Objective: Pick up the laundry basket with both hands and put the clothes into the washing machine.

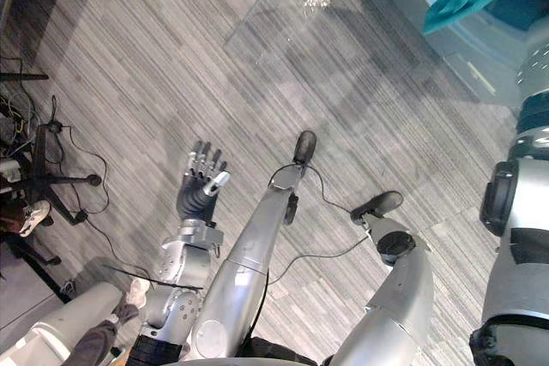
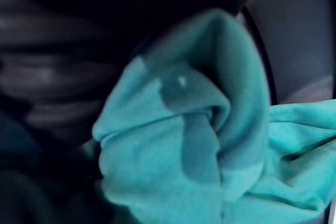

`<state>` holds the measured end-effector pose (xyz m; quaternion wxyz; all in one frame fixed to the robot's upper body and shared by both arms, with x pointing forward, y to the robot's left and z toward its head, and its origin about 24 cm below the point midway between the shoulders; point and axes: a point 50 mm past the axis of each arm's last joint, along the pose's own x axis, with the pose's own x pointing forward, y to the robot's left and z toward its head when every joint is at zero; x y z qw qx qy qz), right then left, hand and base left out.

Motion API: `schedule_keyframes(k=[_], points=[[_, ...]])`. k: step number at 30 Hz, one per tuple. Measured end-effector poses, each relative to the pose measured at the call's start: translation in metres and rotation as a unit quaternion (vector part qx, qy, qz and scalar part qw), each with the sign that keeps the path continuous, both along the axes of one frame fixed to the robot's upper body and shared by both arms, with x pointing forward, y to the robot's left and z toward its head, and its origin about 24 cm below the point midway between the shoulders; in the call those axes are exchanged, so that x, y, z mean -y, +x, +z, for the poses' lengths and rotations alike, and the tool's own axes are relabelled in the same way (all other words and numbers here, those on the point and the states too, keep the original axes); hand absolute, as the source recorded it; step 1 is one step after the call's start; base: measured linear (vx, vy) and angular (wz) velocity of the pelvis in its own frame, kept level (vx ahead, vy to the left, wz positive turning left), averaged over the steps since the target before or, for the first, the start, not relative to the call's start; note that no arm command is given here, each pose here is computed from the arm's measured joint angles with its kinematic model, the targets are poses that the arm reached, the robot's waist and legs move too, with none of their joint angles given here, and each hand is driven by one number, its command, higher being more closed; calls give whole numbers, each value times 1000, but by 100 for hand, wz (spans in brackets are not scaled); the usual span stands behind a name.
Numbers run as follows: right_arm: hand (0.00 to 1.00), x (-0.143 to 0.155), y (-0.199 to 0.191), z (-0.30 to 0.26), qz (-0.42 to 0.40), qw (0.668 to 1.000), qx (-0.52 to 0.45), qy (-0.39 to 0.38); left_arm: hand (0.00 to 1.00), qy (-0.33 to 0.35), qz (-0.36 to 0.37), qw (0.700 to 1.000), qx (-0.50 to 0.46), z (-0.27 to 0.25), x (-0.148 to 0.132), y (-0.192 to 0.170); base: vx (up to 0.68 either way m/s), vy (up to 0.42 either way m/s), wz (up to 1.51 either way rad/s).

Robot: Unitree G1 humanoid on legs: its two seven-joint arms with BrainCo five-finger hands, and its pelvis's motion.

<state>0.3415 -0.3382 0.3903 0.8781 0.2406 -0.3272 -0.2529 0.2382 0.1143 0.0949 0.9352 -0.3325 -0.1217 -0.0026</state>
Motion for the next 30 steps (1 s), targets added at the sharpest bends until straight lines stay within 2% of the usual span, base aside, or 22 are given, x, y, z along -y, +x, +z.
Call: schedule_keyframes(k=[3, 9, 11, 12, 19, 24, 30], points=[[100, -17, -5, 24, 49, 998, 47, 4, 0, -17, 8, 1000, 19, 11, -2, -3, -75, -18, -17], [100, -48, -10, 60, 133, 986, 101, 25, 0, -29, 18, 999, 1, 7, -3, -3, -60, -24, -20], [100, -54, -10, 63, 151, 980, 119, 51, 0, -29, 16, 999, -5, 6, -2, -4, -43, -31, -1], [0, -54, -13, 67, 144, 978, 139, 62, 0, -30, 15, 999, -5, 6, -1, -5, -23, -37, 5], [0, -63, -11, 70, 186, 950, 203, 146, 0, -28, 21, 999, -32, -5, -1, -5, -20, -45, 6], [0, -69, 8, 50, 196, 940, 186, 208, 0, -28, 20, 999, -33, -5, -1, -5, -31, -85, -6], [0, -77, 29, 19, 173, 967, 108, 152, 0, -33, 16, 999, -38, -7, -1, -2, -14, -93, 0]])
